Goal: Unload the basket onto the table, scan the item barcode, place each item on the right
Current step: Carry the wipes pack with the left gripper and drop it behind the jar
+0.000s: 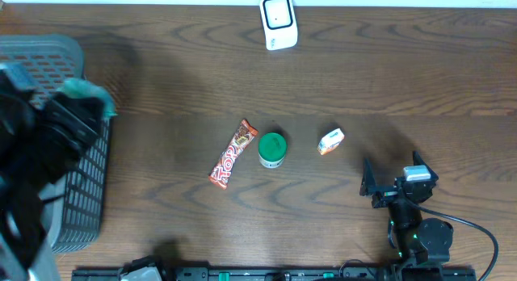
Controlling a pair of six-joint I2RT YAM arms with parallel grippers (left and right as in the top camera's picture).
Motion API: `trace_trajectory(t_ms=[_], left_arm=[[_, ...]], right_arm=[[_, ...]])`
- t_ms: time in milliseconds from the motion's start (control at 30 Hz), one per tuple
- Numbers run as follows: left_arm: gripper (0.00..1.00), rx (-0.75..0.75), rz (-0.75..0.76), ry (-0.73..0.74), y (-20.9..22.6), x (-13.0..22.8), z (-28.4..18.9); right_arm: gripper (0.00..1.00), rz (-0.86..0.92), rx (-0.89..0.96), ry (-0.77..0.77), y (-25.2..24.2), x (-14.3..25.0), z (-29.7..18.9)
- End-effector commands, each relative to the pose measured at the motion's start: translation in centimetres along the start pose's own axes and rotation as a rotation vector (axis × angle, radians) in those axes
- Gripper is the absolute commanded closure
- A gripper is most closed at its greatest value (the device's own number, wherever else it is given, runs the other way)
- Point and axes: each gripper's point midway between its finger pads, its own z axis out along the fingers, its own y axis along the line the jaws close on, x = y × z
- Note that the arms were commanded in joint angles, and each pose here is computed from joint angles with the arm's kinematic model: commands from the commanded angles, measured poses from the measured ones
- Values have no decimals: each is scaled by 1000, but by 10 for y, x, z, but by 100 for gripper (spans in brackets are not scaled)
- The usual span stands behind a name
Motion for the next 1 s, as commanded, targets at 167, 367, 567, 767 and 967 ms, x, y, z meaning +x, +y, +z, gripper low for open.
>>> trace_trajectory(t_ms=[167,367,567,767,967], left_arm=[[93,82,196,163,-26,42,32],[93,440,494,457,-58,102,96],[93,678,535,639,-47,145,167],[93,805,458,721,-44,157,212],[93,861,381,790,-33,169,250]], right_arm=[[1,14,11,4,-2,1,0],[1,14,11,4,-2,1,0],[1,14,11,4,-2,1,0],[1,14,11,4,-2,1,0],[1,14,11,4,-2,1,0]])
